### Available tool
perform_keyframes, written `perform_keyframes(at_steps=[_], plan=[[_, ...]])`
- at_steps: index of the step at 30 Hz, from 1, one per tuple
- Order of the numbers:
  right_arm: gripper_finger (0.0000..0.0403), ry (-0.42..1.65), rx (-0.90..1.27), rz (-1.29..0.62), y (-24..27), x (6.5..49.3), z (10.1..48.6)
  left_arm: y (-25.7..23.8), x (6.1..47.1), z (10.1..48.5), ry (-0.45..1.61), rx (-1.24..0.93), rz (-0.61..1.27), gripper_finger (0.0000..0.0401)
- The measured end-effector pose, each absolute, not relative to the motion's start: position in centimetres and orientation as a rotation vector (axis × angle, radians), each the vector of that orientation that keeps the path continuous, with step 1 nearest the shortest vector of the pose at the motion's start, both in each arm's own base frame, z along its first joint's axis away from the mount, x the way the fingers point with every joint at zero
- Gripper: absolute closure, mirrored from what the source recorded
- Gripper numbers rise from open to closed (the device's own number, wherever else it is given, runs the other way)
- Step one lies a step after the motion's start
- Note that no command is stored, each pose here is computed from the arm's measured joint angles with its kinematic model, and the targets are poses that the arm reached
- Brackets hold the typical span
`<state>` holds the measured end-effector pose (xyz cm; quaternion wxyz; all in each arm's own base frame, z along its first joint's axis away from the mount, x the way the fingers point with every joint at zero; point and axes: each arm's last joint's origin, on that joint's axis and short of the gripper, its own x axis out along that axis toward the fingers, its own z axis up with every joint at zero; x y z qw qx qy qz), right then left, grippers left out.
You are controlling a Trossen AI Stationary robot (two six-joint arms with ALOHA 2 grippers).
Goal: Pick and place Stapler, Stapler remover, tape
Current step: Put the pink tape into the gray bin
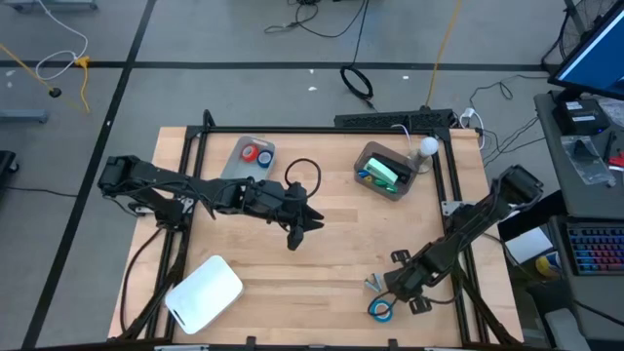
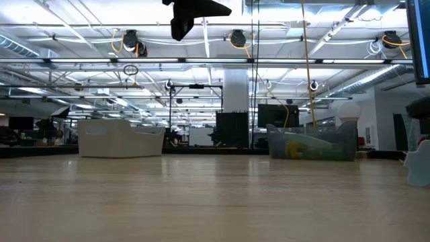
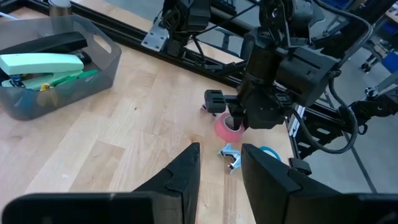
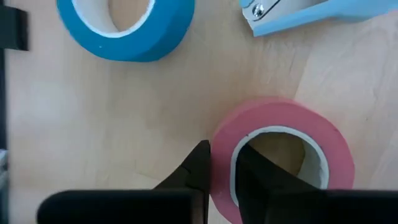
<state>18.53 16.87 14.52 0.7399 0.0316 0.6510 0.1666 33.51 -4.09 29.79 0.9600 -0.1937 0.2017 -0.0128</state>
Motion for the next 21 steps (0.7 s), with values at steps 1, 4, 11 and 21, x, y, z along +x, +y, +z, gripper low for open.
perform_keyframes(at_steps=[1,4,11,21], plan=[[0.0368,1.424,0.086,0.369,16.8,18.5,14.8,-4.1,33.5,29.8,0.409,-0.395,-0.025,0.0286],[0.0368,1.362,0.154,0.373,16.5,18.6,16.1,-4.1,33.5,29.8,0.409,-0.398,-0.025,0.0286],[0.0365,1.070,0.352,0.353,14.8,19.4,20.9,-4.2,33.5,29.8,0.409,-0.418,-0.029,0.0286],[0.0365,0.516,0.518,0.268,11.4,21.2,27.2,-4.9,33.7,30.7,0.315,-0.339,-0.065,0.0286]])
